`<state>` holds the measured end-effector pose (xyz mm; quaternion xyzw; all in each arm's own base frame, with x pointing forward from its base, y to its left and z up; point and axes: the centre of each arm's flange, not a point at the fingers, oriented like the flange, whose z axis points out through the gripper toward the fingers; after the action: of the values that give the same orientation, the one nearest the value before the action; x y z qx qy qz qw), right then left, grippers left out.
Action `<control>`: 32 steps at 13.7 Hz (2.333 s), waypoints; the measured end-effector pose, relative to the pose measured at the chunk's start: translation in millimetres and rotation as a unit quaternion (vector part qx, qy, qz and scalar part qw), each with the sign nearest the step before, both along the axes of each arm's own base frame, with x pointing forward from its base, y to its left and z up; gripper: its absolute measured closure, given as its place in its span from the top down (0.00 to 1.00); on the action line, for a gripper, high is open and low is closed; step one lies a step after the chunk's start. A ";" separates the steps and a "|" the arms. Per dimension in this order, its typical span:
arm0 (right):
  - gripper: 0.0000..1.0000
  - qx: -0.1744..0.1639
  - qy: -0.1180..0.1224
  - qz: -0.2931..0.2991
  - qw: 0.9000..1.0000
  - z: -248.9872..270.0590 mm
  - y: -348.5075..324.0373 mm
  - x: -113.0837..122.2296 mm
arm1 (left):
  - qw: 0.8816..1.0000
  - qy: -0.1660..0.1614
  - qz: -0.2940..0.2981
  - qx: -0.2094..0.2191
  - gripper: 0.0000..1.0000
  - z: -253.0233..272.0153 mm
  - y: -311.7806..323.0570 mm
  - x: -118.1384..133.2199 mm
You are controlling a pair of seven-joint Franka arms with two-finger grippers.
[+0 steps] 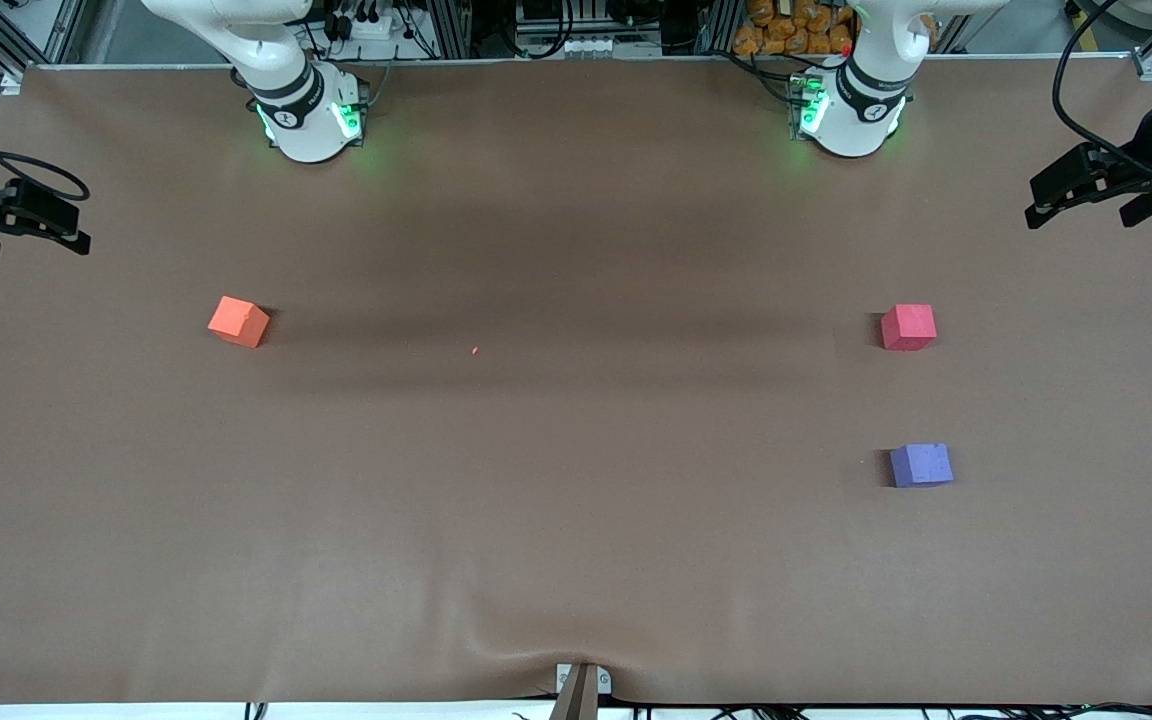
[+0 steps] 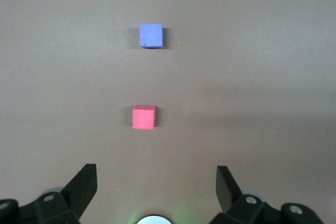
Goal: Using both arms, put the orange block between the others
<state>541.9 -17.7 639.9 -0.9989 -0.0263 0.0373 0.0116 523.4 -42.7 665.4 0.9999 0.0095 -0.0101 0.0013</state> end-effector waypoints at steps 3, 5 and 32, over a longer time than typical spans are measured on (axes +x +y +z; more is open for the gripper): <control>1.00 0.000 0.002 0.000 1.000 -2.0 0.2 0.0 | 1.000 0.002 -0.001 0.004 1.00 -0.1 -0.2 -0.5; 1.00 0.000 0.003 0.000 1.000 -2.2 0.2 -0.1 | 1.000 0.003 -0.001 0.004 1.00 -0.3 -0.1 -0.7; 1.00 0.014 0.192 -0.078 0.978 -363.2 -77.4 -21.7 | 1.000 0.014 -0.010 0.006 1.00 -0.2 -9.6 -4.7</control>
<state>520.2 -95.1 276.7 -0.9719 0.0537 0.2268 0.0335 518.7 -52.3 665.2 0.9997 -0.0001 -0.0236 -0.0046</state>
